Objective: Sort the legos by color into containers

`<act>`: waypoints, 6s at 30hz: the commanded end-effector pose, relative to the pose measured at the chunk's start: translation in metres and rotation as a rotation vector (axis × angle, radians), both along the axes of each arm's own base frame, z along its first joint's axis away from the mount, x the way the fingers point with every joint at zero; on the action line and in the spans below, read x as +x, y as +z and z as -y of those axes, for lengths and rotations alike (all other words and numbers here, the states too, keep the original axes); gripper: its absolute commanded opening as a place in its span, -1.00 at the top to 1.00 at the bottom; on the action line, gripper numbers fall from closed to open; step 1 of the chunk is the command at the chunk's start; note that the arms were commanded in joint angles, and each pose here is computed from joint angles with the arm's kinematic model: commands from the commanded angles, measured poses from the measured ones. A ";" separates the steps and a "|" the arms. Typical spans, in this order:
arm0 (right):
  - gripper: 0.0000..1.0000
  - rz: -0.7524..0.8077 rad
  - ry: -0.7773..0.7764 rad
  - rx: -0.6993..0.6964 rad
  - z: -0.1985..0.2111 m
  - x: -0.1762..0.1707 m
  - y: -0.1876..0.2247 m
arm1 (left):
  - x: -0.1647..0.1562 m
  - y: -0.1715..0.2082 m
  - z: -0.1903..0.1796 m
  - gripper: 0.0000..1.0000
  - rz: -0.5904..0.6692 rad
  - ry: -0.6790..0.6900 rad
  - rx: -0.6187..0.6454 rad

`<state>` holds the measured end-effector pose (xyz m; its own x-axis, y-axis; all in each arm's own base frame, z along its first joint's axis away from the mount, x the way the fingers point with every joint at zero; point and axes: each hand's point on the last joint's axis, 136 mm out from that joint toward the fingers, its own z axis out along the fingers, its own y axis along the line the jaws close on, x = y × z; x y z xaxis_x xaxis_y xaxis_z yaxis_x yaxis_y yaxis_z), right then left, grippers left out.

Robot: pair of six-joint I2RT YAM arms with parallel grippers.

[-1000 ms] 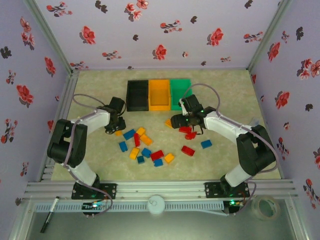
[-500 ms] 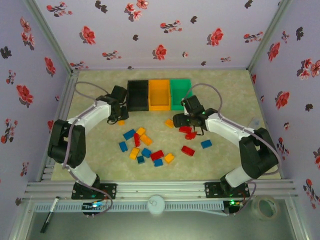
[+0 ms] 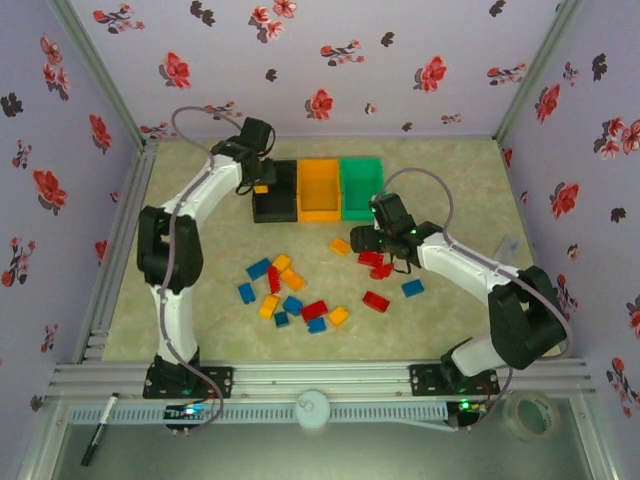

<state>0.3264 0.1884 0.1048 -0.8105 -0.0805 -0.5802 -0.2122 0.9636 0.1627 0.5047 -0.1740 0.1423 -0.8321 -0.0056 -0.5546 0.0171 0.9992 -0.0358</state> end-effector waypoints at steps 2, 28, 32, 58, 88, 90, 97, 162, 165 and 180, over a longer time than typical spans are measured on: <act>-0.64 0.033 -0.039 0.017 0.007 0.000 0.009 | 0.021 -0.006 0.004 0.62 -0.013 -0.039 0.036; -0.67 -0.099 0.011 -0.061 0.014 -0.021 -0.019 | -0.082 0.049 0.003 -0.41 0.105 -0.040 -0.084; -0.70 -0.141 -0.010 -0.061 0.014 -0.023 -0.031 | -0.109 0.043 -0.004 -0.41 0.088 -0.016 -0.104; -0.66 -0.247 0.087 -0.242 0.012 -0.015 -0.064 | -0.132 0.059 -0.014 -0.42 0.109 -0.037 -0.082; -0.46 -0.244 0.079 -0.126 -0.002 0.005 -0.060 | -0.142 0.066 -0.024 -0.42 0.133 -0.014 -0.069; -0.40 -0.251 0.080 -0.131 -0.002 0.006 -0.063 | -0.142 0.066 -0.024 -0.43 0.136 -0.017 -0.069; -0.28 -0.272 0.084 -0.148 -0.001 0.005 -0.072 | -0.143 0.066 -0.024 -0.43 0.134 -0.018 -0.067; -0.31 0.113 0.022 0.274 -0.142 0.209 0.050 | -0.175 0.058 -0.033 -0.43 0.123 -0.020 -0.067; -0.34 0.126 0.012 0.266 -0.137 0.206 0.056 | -0.176 0.055 -0.034 -0.45 0.113 -0.009 -0.070; -0.34 0.157 0.015 0.261 -0.106 0.150 0.066 | -0.208 0.027 -0.030 -0.46 0.014 0.006 -0.082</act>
<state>0.4824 0.2980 0.1457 -0.7544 0.0693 -0.6528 -0.2449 0.8929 0.3778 0.3043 -0.1429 0.1742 -0.8143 -0.0420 -0.5789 0.0289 0.9932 -0.1127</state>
